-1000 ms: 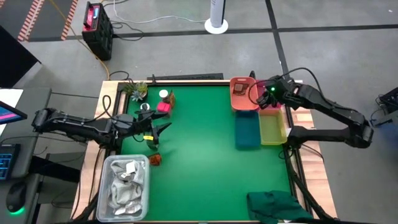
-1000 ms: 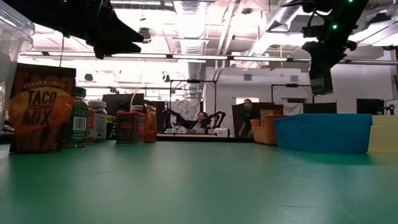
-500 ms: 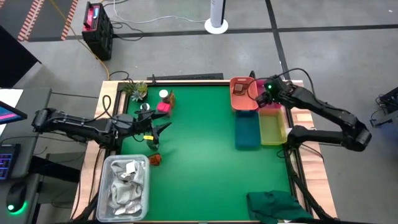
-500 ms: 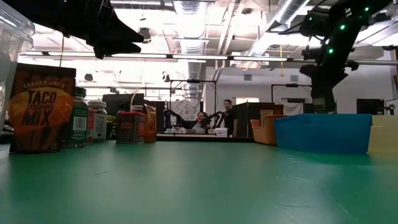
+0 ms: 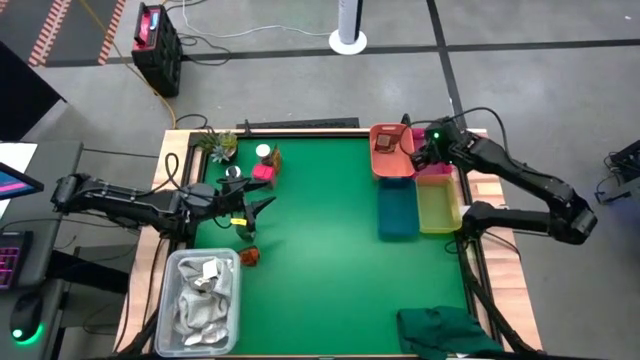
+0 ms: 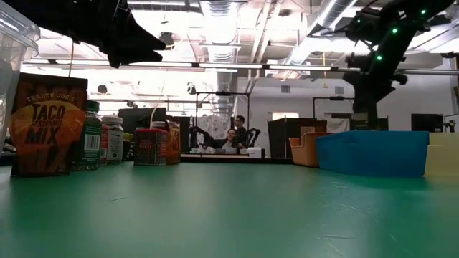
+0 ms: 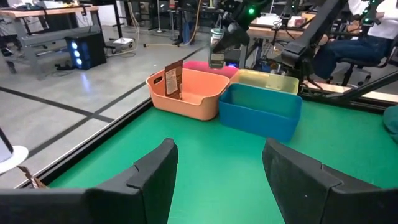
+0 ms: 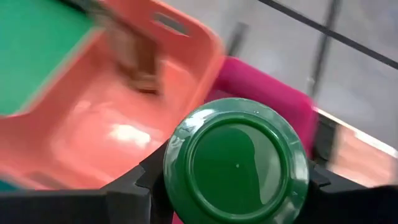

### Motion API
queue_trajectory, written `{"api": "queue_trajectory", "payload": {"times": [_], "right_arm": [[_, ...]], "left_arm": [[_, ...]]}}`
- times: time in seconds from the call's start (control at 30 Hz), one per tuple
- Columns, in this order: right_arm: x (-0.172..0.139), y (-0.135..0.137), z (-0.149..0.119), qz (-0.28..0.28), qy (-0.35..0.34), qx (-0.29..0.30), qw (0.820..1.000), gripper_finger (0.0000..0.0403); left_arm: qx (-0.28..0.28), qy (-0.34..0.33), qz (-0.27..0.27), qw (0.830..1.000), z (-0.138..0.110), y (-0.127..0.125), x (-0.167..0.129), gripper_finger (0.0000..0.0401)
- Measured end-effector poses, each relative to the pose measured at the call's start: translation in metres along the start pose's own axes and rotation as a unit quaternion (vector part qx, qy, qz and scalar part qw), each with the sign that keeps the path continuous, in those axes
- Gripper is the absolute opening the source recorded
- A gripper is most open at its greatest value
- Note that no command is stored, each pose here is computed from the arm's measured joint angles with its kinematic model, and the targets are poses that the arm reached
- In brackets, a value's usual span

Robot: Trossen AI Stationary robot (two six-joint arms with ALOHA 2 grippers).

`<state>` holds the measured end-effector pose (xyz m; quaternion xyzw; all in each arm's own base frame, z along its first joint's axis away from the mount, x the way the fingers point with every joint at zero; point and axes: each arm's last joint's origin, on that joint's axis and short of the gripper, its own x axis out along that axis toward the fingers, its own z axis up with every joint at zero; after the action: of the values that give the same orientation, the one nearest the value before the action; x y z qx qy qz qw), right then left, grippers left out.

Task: Sort spices by type
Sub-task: Put the right green seasoning bottle into the blue bin

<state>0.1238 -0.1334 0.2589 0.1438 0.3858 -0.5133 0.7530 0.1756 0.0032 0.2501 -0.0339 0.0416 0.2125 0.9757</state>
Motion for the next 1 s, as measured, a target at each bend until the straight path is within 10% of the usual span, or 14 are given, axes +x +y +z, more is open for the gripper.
{"api": "queue_trajectory", "payload": {"times": [0.47,0.63,1.0], "right_arm": [[-0.029,0.026,0.015,0.069,-0.059,-0.05,0.995,0.0222],[-0.04,0.052,0.006,0.198,-0.047,-0.128,0.971,0.0222],[-0.049,0.091,-0.034,0.288,-0.028,-0.215,0.933,0.0222]], "left_arm": [[0.005,0.002,0.0,1.0,0.0,0.0,0.0,0.0226],[0.014,0.006,0.0,1.0,-0.001,0.0,0.0,0.0226],[0.015,0.004,0.001,1.0,-0.001,0.0,0.0,0.0226]]}}
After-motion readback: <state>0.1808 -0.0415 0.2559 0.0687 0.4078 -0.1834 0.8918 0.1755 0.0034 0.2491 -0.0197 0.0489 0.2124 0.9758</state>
